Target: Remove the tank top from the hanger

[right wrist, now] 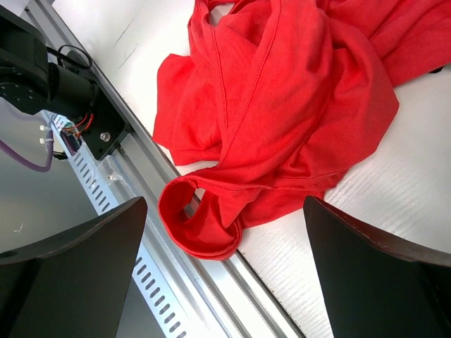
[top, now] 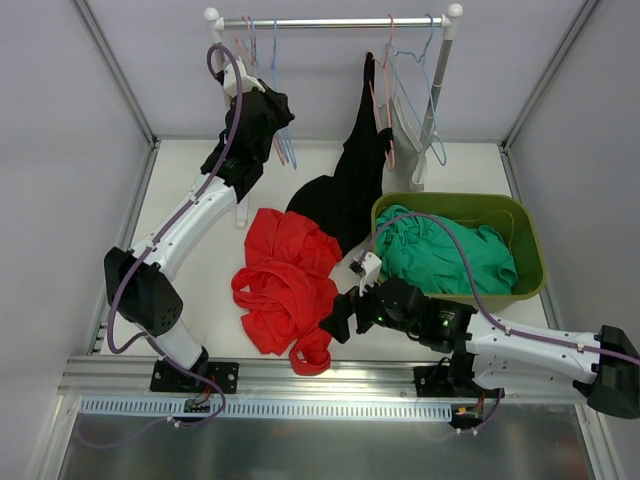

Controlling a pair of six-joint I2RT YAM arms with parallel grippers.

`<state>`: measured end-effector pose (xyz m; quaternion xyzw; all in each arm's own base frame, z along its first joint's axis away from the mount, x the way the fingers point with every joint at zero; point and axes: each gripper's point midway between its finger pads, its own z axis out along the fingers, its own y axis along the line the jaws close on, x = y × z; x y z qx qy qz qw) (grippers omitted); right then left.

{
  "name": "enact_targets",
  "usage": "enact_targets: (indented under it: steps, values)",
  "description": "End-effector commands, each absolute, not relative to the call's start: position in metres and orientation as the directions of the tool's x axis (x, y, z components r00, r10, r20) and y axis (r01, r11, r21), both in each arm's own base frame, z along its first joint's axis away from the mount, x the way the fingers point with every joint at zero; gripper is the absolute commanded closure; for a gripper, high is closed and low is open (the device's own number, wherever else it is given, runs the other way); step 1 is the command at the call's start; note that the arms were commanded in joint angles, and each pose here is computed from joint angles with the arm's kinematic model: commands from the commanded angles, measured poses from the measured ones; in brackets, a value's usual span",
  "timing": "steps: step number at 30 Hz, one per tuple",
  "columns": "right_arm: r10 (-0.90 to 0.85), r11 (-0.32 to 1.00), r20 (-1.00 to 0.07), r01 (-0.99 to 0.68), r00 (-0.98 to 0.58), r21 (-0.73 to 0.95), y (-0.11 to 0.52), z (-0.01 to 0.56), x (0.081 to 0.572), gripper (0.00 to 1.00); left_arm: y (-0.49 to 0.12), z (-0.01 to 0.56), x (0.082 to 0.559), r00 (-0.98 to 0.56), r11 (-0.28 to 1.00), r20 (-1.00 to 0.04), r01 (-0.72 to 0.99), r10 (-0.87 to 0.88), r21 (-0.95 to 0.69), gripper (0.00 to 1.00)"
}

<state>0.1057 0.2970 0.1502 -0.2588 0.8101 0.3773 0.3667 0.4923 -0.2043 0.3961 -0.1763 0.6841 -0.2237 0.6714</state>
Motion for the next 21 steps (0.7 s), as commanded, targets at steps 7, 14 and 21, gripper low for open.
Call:
enact_targets:
  steps: [7,14,21]
  values:
    - [-0.163,0.623,-0.818,-0.700,-0.552,0.349,0.305,0.150,0.122,0.00,-0.199,0.465,0.456,0.014,0.794,-0.810,0.210,-0.586,-0.570,0.32]
    - [-0.203,0.681,-0.814,-0.676,-0.544,0.282,0.317,0.142,0.152,0.00,-0.194,0.487,0.405,0.014,0.794,-0.840,0.335,-0.543,-0.507,0.01]
    - [-0.360,0.700,-0.758,-0.695,-0.543,0.165,0.356,0.117,0.186,0.01,-0.144,0.431,0.308,0.009,0.810,-0.856,0.330,-0.516,-0.485,0.01]
